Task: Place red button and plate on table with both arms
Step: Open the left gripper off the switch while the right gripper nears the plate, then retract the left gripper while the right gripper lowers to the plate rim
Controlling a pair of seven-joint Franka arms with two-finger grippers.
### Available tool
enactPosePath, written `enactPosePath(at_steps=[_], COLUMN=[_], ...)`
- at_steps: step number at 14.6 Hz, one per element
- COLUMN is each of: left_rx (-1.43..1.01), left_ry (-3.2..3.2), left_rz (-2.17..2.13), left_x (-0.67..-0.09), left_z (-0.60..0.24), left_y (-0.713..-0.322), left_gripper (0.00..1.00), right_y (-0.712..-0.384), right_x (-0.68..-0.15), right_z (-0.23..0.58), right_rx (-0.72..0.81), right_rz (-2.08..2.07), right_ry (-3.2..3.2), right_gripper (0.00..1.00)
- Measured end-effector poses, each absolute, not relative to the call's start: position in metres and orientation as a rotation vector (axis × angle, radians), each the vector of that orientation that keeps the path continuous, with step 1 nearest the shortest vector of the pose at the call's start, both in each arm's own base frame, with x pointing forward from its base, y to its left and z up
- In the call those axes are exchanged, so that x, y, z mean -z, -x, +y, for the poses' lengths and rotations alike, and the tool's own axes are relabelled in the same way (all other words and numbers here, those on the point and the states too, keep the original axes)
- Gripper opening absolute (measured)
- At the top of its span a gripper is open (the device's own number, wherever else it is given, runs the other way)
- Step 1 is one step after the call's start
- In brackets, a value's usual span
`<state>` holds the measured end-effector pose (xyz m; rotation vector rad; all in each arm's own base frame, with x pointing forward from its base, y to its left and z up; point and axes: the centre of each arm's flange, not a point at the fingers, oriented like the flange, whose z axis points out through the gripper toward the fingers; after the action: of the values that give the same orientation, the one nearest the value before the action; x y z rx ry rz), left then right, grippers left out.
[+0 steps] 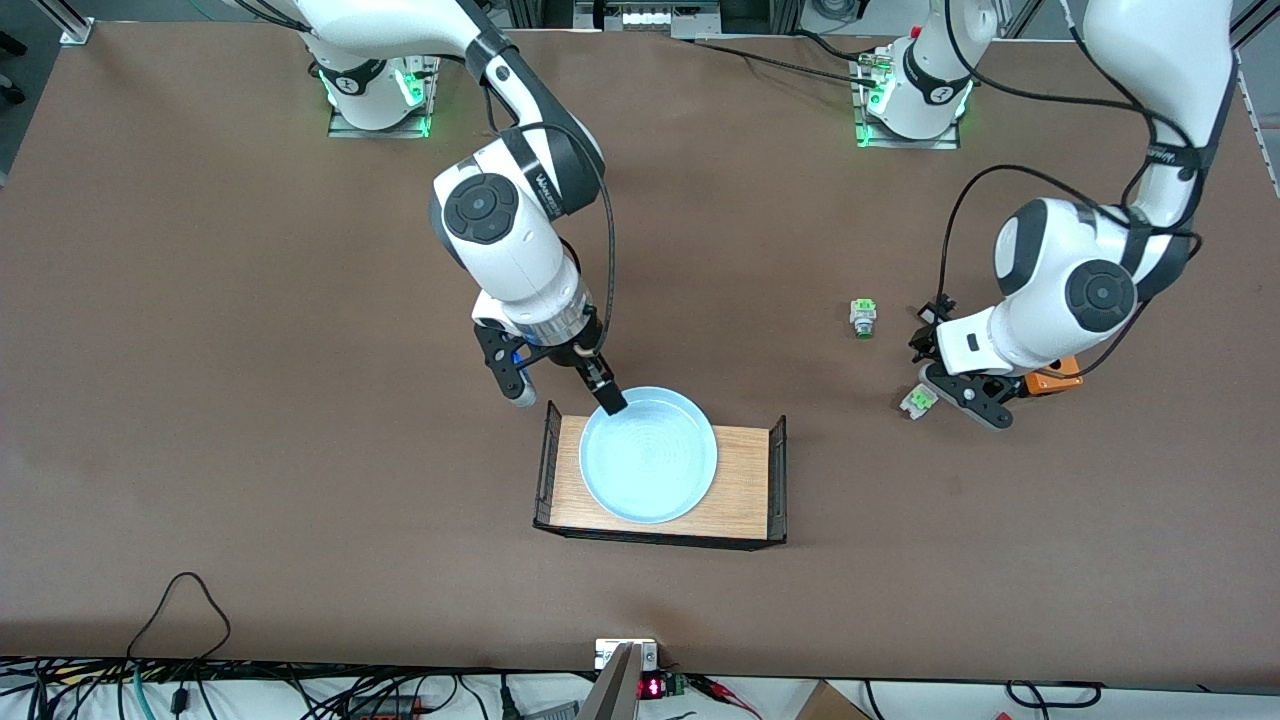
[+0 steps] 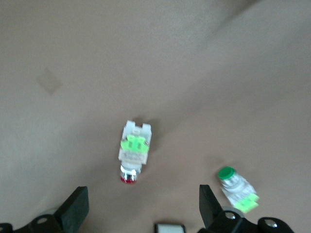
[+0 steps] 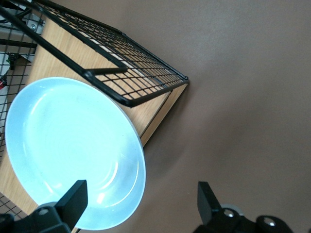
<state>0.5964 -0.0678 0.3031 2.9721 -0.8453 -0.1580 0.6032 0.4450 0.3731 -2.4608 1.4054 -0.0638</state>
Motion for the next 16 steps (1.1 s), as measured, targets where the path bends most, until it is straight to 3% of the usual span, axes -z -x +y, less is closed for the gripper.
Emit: enactPosePath(at_steps=[7,13,16], left_rx=[0.261,0.236,0.112], left_ry=[-3.095,-3.193,-3.198], left_rz=[-0.439,-0.124,-0.059], left_x=[-0.448,-0.556,-0.593], left_z=[-0.066,-0.053,-0.043], left_y=[-0.628,-0.622,-0.626], left_gripper=[1.0,1.0,1.0], right_y=[-0.608,-0.611,-0.61], right_x=[-0.356,-0.348,-0.348], right_z=[0.446,0.447,0.447], right_rx=[0.079,0.096,0.096], right_rz=[1.409,1.405,1.404], right_ry=[2.453,2.435,2.435], right_gripper=[1.0,0.93,0.83])
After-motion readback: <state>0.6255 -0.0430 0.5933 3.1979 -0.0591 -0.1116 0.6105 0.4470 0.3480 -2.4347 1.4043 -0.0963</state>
